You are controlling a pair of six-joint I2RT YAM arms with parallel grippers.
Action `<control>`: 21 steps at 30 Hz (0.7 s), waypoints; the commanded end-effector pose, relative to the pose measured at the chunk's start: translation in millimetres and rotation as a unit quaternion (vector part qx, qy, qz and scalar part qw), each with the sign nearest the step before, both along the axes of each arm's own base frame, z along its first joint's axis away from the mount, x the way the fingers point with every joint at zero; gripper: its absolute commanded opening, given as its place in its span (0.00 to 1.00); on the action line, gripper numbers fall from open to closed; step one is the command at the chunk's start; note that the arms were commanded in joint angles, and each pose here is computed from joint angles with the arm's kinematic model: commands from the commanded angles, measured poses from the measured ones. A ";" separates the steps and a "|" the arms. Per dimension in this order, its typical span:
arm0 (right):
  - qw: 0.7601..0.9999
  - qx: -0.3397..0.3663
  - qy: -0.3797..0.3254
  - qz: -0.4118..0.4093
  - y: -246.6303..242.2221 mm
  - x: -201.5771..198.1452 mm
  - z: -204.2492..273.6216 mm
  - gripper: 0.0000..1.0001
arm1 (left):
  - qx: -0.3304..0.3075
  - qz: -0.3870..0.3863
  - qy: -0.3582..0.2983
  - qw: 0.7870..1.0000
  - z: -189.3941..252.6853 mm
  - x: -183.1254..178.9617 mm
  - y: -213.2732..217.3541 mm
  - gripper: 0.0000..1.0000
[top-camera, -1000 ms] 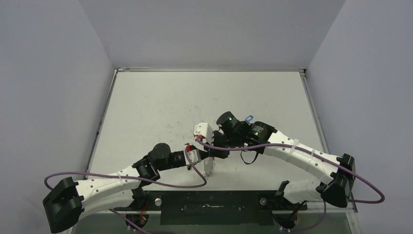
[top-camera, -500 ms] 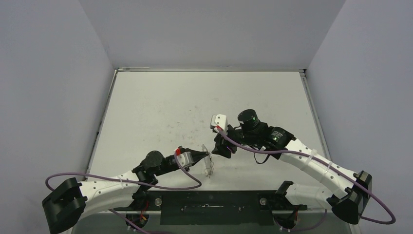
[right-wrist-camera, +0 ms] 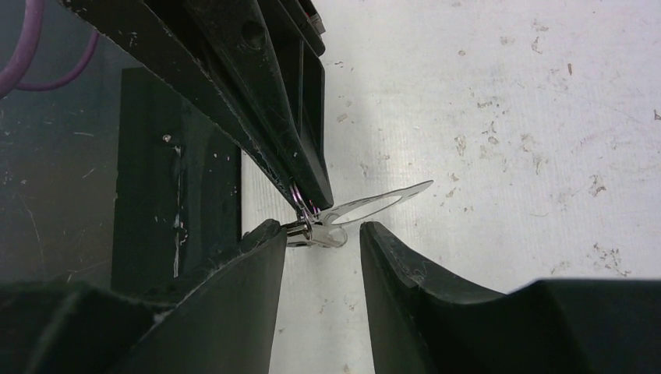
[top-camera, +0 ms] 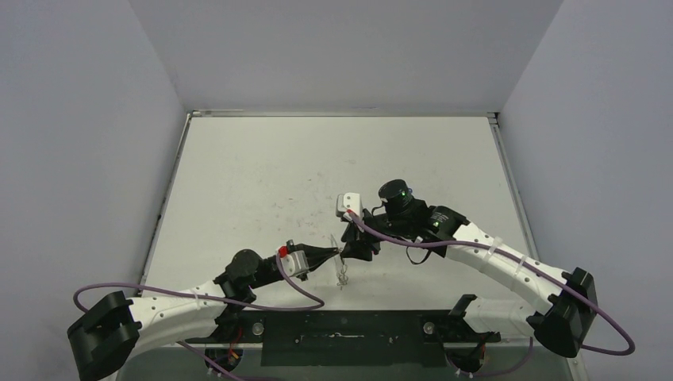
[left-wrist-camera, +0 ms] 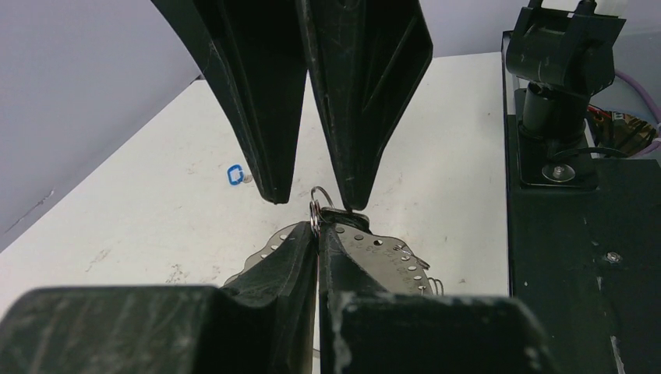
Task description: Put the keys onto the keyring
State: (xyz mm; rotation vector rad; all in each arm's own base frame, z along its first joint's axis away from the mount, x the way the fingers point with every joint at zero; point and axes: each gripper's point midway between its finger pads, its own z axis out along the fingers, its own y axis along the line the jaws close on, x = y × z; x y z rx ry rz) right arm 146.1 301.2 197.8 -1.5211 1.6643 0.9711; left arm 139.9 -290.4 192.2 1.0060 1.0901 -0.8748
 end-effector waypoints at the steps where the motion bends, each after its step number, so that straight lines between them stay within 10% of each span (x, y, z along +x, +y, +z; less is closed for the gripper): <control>1: 0.999 0.031 -0.015 0.014 10.9 4.8 11.2 0.38 | -0.052 -0.012 -0.029 0.998 34.1 -5.2 -0.6 0.00; 8: 1.000 -0.008 -0.005 -0.007 4.8 11.8 -4.4 0.00 | -0.051 -0.012 -0.028 0.998 34.4 -5.9 0.6 0.00; 21: 0.999 -0.043 0.006 -0.027 -3.0 17.2 -21.8 0.01 | -0.052 -0.009 -0.033 0.998 36.7 -6.1 3.0 0.00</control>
